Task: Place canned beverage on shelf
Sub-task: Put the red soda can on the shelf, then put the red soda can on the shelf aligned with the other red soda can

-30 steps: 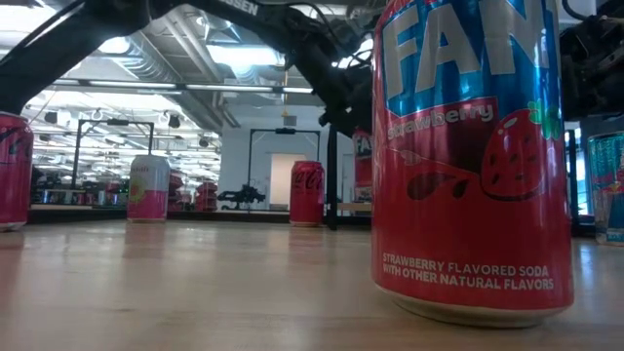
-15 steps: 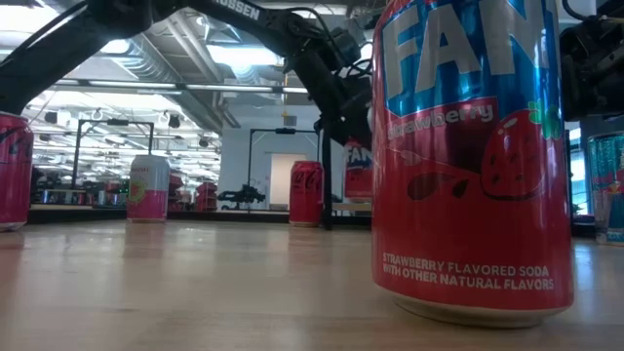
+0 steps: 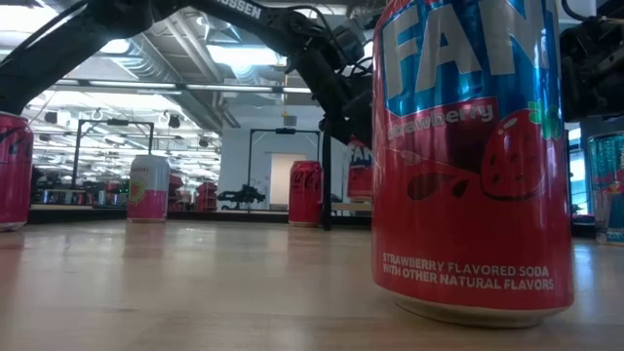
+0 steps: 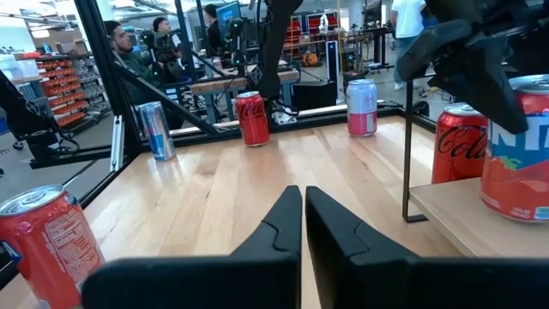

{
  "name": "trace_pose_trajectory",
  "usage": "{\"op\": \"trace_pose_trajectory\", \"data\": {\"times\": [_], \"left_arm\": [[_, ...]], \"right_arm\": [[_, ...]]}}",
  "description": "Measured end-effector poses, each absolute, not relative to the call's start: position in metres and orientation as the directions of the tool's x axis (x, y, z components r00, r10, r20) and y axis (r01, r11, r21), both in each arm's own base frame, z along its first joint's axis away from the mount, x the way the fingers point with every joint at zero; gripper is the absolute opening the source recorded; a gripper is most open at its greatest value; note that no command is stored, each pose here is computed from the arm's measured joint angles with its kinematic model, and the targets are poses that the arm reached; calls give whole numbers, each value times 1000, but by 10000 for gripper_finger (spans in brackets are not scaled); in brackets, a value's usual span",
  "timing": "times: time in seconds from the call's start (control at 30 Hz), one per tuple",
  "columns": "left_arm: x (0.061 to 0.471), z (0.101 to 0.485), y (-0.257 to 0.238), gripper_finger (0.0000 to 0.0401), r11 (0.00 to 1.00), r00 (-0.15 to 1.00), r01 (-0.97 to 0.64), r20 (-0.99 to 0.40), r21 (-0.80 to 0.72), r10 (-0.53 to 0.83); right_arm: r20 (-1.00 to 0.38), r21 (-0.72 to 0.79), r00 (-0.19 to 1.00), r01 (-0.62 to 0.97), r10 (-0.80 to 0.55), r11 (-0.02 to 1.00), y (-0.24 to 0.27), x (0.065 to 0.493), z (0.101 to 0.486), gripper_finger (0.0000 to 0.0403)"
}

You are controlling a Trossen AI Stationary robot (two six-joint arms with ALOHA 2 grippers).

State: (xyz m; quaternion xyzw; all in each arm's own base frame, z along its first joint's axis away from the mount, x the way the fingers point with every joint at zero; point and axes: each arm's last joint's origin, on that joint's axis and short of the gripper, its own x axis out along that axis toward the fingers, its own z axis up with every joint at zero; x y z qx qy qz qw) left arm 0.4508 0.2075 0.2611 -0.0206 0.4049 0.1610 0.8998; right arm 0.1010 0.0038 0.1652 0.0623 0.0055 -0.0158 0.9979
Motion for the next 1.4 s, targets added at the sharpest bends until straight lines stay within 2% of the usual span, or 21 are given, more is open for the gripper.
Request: {"op": "trace_pose_trajectory", "data": {"times": [0.27, 0.5, 0.83, 1.13, 1.23, 1.4], "left_arm": [[450, 266, 207, 310, 947, 627, -300, -725, 114, 286], [448, 267, 211, 310, 896, 563, -386, -714, 217, 416], [448, 267, 211, 312, 873, 532, -409, -708, 264, 464], [452, 269, 199, 360, 877, 537, -381, -702, 294, 468], [450, 285, 191, 366, 882, 555, -366, -691, 298, 463], [428, 334, 175, 367, 922, 646, -319, -661, 220, 382]], "right_arm": [[-16, 124, 999, 32, -30, 992, 4, 101, 165, 10], [-18, 124, 999, 31, -29, 992, 4, 101, 165, 10], [-19, 124, 999, 30, -28, 992, 4, 101, 165, 10], [-20, 123, 999, 31, -29, 992, 4, 101, 164, 10], [-20, 124, 999, 30, -28, 992, 4, 101, 165, 10], [-23, 125, 1000, 22, -19, 992, 4, 101, 164, 10]]}}
